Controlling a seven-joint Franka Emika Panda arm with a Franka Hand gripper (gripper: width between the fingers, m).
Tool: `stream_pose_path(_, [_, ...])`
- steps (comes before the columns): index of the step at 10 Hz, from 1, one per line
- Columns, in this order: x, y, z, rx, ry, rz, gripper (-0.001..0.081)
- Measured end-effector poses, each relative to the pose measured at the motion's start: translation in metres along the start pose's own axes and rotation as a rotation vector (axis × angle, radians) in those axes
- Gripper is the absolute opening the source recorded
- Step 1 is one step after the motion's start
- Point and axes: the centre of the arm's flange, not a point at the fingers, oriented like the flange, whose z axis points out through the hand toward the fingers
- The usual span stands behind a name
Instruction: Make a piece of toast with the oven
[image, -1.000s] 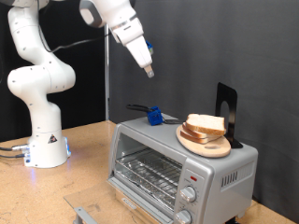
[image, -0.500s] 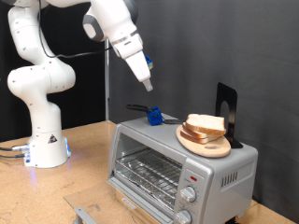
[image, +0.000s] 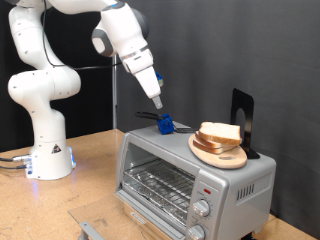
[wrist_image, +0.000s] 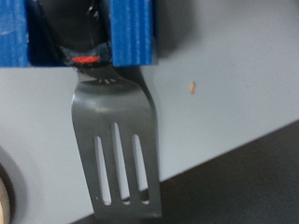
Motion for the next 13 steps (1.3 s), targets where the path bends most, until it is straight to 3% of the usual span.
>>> stream_pose_path(5, [0.01,0.006,0.02,-0.021,0.04,0.061,0.0682])
stream_pose_path(13, [0.011,0.008,0.045,0.001,-0.017,0.071,0.0682])
